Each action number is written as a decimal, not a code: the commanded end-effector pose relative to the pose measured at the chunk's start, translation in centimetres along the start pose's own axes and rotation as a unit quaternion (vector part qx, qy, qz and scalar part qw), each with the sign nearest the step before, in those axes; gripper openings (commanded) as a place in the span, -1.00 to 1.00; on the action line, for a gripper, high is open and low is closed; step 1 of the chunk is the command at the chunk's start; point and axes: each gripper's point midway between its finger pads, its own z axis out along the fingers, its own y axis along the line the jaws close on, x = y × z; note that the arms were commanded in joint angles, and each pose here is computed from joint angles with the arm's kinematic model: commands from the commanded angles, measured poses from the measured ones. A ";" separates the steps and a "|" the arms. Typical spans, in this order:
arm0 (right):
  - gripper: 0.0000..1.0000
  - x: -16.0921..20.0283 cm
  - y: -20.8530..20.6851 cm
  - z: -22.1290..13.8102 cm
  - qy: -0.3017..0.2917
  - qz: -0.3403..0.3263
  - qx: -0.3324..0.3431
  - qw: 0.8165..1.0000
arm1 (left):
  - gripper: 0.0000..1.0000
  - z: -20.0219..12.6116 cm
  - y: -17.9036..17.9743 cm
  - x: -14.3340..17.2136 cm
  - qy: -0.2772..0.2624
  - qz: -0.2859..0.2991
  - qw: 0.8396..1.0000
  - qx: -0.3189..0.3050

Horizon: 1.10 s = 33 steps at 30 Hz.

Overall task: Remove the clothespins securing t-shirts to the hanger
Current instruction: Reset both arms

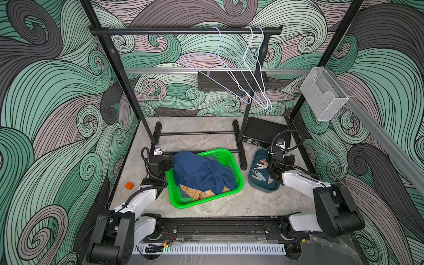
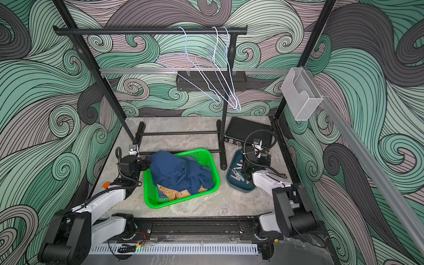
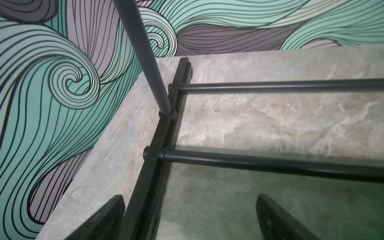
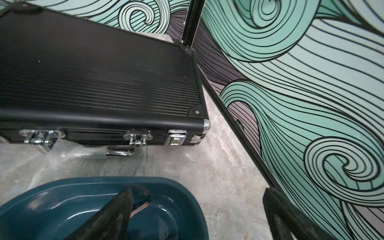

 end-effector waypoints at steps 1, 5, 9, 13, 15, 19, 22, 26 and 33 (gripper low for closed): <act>0.97 -2.5 0.3 0.6 -0.074 0.056 -0.031 0.995 | 0.97 0.7 0.5 -2.6 -0.058 0.001 0.998 -0.003; 0.97 -1.9 1.0 1.0 -0.101 0.071 -0.072 0.990 | 0.97 2.2 -1.0 -1.9 -0.041 -0.008 0.998 0.037; 0.98 -1.8 1.5 0.5 -0.112 0.069 -0.098 0.986 | 0.97 3.6 -1.5 -1.2 -0.050 -0.021 0.998 0.043; 0.97 -1.8 2.2 0.3 -0.116 0.066 -0.125 0.983 | 0.97 4.9 -2.6 0.1 -0.023 -0.006 0.998 0.059; 0.97 -1.7 3.2 0.1 -0.124 0.054 -0.152 0.979 | 0.97 5.6 -2.0 0.4 -0.018 -0.010 0.999 0.038; 0.98 -1.2 4.2 0.0 -0.151 0.049 -0.179 0.971 | 0.97 6.2 -1.9 0.5 0.006 -0.019 0.999 0.042; 0.98 -0.9 4.2 0.3 -0.130 0.047 -0.180 0.974 | 0.97 6.3 -1.9 0.5 0.010 -0.021 0.999 0.045; 0.98 -1.0 4.5 0.7 -0.124 0.046 -0.184 0.974 | 0.97 6.4 -1.8 0.5 0.011 -0.024 0.999 0.044; 0.98 -1.0 4.5 0.8 -0.124 0.046 -0.184 0.974 | 0.97 6.9 -1.8 0.7 0.025 -0.030 0.998 0.053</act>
